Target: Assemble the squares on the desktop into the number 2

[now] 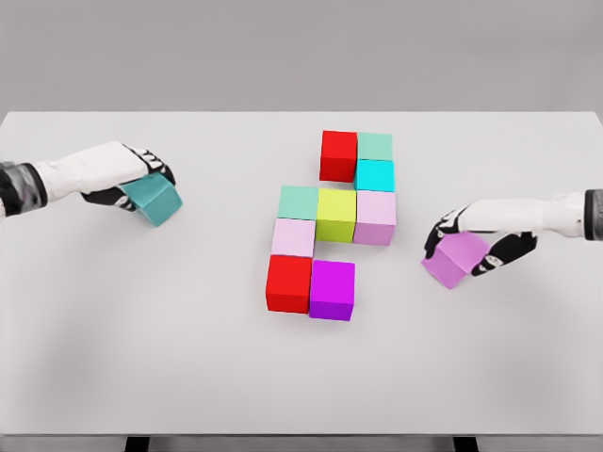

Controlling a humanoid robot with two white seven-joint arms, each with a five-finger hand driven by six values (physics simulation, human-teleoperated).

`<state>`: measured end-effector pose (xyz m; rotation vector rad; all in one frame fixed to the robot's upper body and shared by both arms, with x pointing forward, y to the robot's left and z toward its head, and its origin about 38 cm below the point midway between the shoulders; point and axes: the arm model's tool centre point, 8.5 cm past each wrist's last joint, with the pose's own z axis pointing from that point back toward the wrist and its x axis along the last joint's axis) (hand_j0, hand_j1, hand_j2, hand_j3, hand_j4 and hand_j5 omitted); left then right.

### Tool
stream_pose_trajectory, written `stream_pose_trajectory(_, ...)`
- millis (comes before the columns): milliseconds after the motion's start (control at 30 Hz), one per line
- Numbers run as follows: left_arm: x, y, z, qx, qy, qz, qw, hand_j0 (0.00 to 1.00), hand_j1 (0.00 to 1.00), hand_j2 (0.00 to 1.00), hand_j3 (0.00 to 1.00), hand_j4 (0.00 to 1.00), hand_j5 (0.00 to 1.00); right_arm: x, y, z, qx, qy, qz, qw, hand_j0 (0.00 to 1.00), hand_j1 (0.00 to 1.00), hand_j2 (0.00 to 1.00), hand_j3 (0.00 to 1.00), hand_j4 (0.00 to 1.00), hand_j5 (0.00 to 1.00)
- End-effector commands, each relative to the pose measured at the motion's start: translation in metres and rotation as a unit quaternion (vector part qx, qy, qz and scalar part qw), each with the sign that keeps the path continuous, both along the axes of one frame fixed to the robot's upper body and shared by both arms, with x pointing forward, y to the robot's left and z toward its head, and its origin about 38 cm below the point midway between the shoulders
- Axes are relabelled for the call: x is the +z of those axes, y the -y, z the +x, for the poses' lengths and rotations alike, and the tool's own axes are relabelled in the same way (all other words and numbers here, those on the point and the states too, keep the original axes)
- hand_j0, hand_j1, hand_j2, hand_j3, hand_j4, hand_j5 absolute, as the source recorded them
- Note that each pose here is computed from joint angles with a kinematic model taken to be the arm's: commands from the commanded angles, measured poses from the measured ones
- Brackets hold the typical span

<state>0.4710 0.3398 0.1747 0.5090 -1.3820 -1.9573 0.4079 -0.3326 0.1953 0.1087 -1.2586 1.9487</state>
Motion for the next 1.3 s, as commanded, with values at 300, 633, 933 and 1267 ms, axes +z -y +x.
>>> stream_pose_trajectory(300, 0.017, 0.025, 0.004, 0.003, 0.014, -0.037, 0.9992, 0.49, 0.49, 0.49, 0.49, 0.49, 0.49, 0.011, -0.049, -0.029, 0.107, 0.039, -0.028, 0.9931, 0.65, 0.65, 0.65, 0.65, 0.65, 0.65)
stream_pose_trajectory(633, 0.016, 0.045, 0.016, 0.034, 0.019, -0.057, 0.9976, 0.49, 0.49, 0.49, 0.49, 0.49, 0.49, 0.011, -0.06, -0.036, 0.132, 0.046, -0.034, 0.9896, 0.65, 0.65, 0.65, 0.65, 0.65, 0.65)
stream_pose_trajectory(933, 0.015, 0.062, 0.032, 0.091, 0.013, -0.081, 0.9924, 0.49, 0.49, 0.49, 0.49, 0.49, 0.49, 0.007, -0.07, -0.037, 0.144, 0.045, -0.032, 0.9881, 0.65, 0.65, 0.65, 0.65, 0.65, 0.65)
stream_pose_trajectory(1267, 0.005, 0.099, 0.054, 0.115, 0.002, -0.098, 0.9885, 0.48, 0.48, 0.48, 0.48, 0.48, 0.48, 0.003, -0.082, -0.037, 0.157, 0.042, -0.025, 0.9864, 0.65, 0.65, 0.65, 0.65, 0.65, 0.65)
